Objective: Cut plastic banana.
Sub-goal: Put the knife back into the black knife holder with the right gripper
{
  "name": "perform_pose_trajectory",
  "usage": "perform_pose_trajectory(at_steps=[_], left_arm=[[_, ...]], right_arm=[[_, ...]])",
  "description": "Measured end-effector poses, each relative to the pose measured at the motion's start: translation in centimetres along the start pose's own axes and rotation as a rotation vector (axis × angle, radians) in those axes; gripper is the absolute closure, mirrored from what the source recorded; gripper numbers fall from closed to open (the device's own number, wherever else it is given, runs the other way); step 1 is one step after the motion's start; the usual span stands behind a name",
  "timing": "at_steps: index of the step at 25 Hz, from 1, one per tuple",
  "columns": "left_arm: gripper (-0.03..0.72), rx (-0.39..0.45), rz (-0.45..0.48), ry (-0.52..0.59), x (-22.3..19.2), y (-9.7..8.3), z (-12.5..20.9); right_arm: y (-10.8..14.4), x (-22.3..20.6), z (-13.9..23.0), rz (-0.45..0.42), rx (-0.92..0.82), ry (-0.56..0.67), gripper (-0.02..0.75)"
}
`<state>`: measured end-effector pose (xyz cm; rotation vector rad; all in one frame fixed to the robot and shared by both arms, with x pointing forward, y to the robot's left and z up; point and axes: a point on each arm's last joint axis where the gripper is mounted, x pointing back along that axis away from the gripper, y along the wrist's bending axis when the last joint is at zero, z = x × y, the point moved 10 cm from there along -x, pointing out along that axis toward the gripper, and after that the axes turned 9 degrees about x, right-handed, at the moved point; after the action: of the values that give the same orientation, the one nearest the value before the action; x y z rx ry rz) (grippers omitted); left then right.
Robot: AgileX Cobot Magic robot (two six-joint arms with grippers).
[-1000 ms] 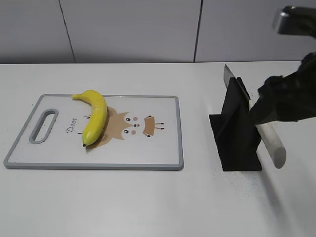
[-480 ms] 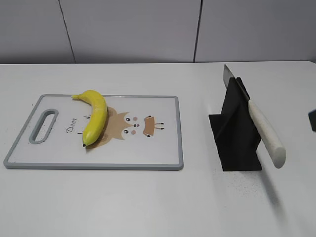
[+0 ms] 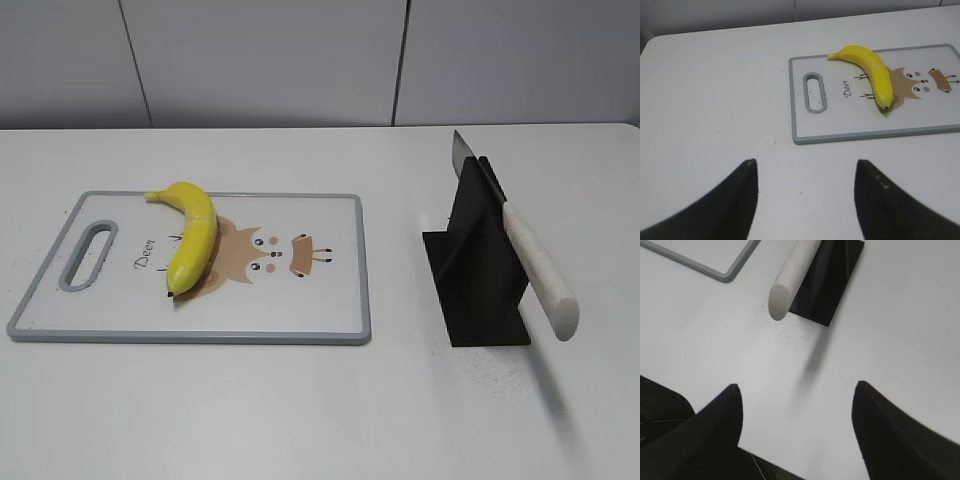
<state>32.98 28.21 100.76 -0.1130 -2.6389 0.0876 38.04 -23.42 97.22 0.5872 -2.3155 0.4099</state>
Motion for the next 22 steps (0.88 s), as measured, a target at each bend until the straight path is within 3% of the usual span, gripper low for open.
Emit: perform_pose_trajectory(at_steps=[7,14,22], left_arm=[[0.099,0.0,0.0,0.0,0.0,0.0,0.0],[0.099,0.0,0.001,0.0,0.0,0.0,0.0],[0.102,0.0,0.001,0.0,0.0,0.0,0.0]], right_arm=[[0.0,2.0,0.2,0.023,0.002,-0.132,0.2],[0.3,3.2,2.1,0.03,0.02,-0.159,0.2],[0.3,5.8,2.1,0.064,0.027,-0.337,0.2]])
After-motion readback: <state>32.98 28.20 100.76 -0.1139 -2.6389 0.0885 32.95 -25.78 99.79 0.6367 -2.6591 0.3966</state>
